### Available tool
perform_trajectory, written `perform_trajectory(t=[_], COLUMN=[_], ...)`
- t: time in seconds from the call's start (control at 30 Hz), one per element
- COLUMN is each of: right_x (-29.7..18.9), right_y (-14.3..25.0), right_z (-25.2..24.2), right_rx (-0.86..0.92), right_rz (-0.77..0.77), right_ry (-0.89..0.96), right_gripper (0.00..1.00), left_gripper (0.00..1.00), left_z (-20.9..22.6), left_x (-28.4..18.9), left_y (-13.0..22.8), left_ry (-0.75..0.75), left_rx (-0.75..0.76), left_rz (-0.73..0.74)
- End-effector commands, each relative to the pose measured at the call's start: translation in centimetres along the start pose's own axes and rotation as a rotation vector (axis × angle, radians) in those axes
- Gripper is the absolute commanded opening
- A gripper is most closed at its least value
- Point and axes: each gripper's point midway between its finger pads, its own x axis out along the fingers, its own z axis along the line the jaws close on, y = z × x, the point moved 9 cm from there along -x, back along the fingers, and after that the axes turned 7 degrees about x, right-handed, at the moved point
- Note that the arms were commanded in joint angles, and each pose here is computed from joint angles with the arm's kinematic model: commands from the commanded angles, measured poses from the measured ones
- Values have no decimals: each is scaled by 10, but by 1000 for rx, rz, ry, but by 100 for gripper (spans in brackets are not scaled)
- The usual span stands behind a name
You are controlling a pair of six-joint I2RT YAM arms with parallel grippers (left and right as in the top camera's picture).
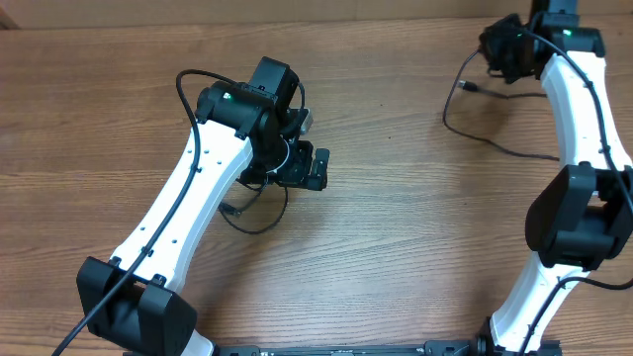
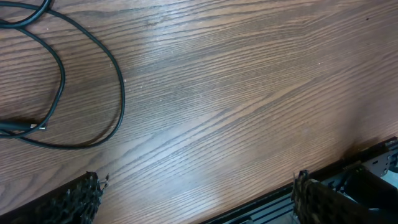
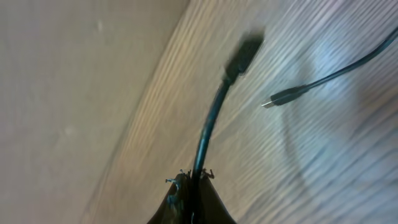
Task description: Untangle cables
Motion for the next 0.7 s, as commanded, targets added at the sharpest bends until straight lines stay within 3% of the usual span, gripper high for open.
perform_trajectory(t=[0.0, 0.1, 0.17, 0.33, 0.47, 0.67], right_x=[-12, -13, -13, -11, -9, -13], right_y=[-18, -22, -22, -18, -9, 4], right_z=[2, -4, -8, -18, -33, -59], right_rx=[-4, -34, -56, -118, -123, -104], right_rz=[-108, -148, -159, -134, -76, -5], right_ry=[6, 54, 86, 150, 226, 400], right_gripper=[4, 4, 31, 59, 66, 65], left_gripper=[100, 100, 100, 99, 100, 99], left_z=[-1, -1, -1, -1, -1, -1], left_x=[-2, -2, -2, -2, -2, -2], left_y=[-2, -2, -2, -2, -2, -2], left_ry=[-3, -2, -2, -2, -3, -3], left_rx=[-11, -11, -11, -10, -11, -11], left_rz=[-8, -8, -8, -8, -8, -8])
